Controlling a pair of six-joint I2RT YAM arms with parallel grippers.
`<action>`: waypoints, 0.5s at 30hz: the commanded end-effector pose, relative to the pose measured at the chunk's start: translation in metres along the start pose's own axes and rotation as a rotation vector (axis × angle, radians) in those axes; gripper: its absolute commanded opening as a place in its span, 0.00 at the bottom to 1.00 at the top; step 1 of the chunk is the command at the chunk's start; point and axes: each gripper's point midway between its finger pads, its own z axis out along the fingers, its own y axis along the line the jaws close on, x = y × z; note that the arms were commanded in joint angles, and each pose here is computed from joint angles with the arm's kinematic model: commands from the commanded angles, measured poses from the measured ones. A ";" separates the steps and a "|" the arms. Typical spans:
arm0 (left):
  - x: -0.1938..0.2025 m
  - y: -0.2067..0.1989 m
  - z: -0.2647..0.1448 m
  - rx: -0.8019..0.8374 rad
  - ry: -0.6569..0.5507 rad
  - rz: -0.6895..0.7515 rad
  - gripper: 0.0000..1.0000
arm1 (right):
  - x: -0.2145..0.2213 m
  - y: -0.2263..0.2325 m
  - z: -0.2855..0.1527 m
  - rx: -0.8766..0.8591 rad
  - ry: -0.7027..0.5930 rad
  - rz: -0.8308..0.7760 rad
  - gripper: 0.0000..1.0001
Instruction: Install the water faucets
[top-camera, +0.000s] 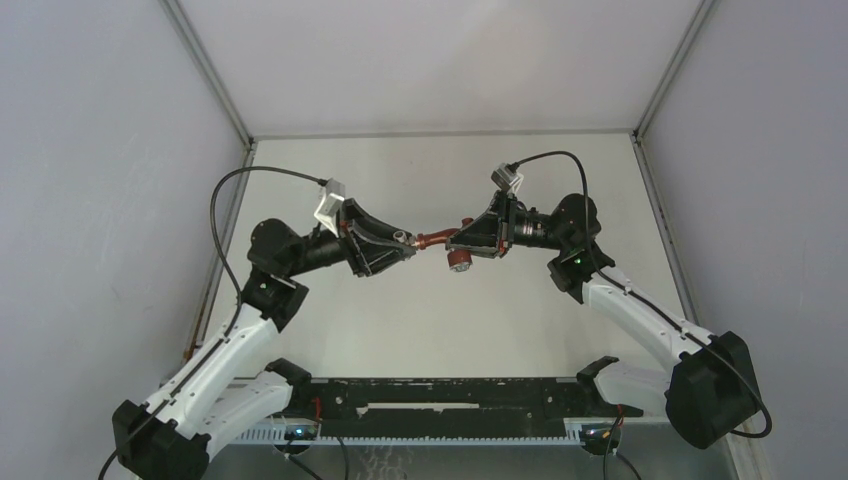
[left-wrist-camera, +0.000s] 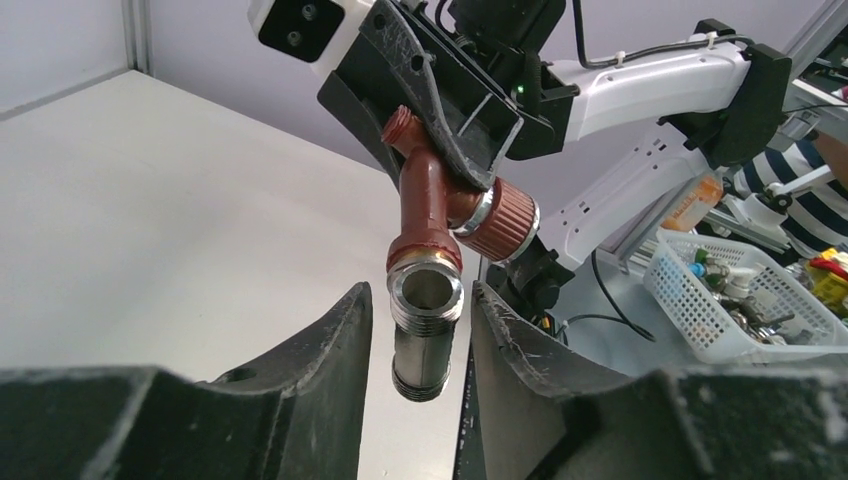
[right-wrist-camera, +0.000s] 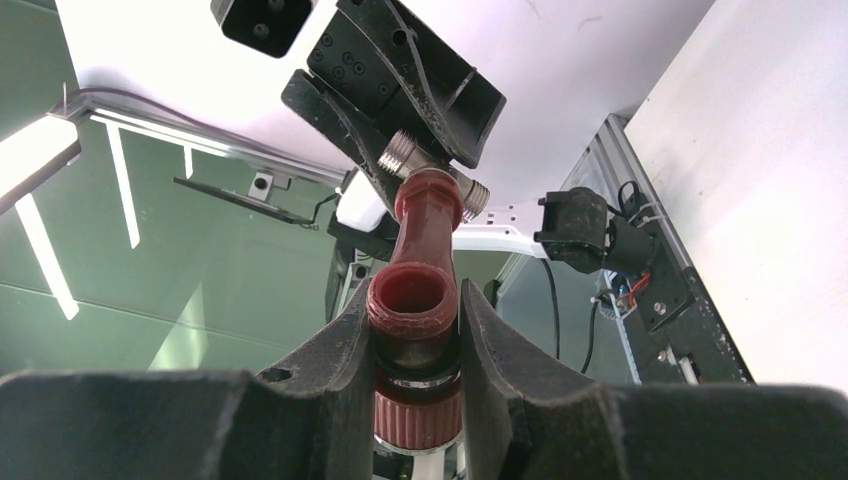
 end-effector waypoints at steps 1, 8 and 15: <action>-0.010 0.002 0.001 -0.009 -0.045 0.023 0.43 | -0.005 0.016 0.000 -0.048 -0.017 -0.054 0.00; -0.012 0.002 0.004 -0.004 -0.051 0.000 0.25 | -0.004 0.014 0.001 -0.040 -0.014 -0.050 0.00; -0.014 0.004 0.004 -0.014 -0.061 -0.003 0.00 | -0.004 0.012 0.001 -0.033 -0.016 -0.040 0.00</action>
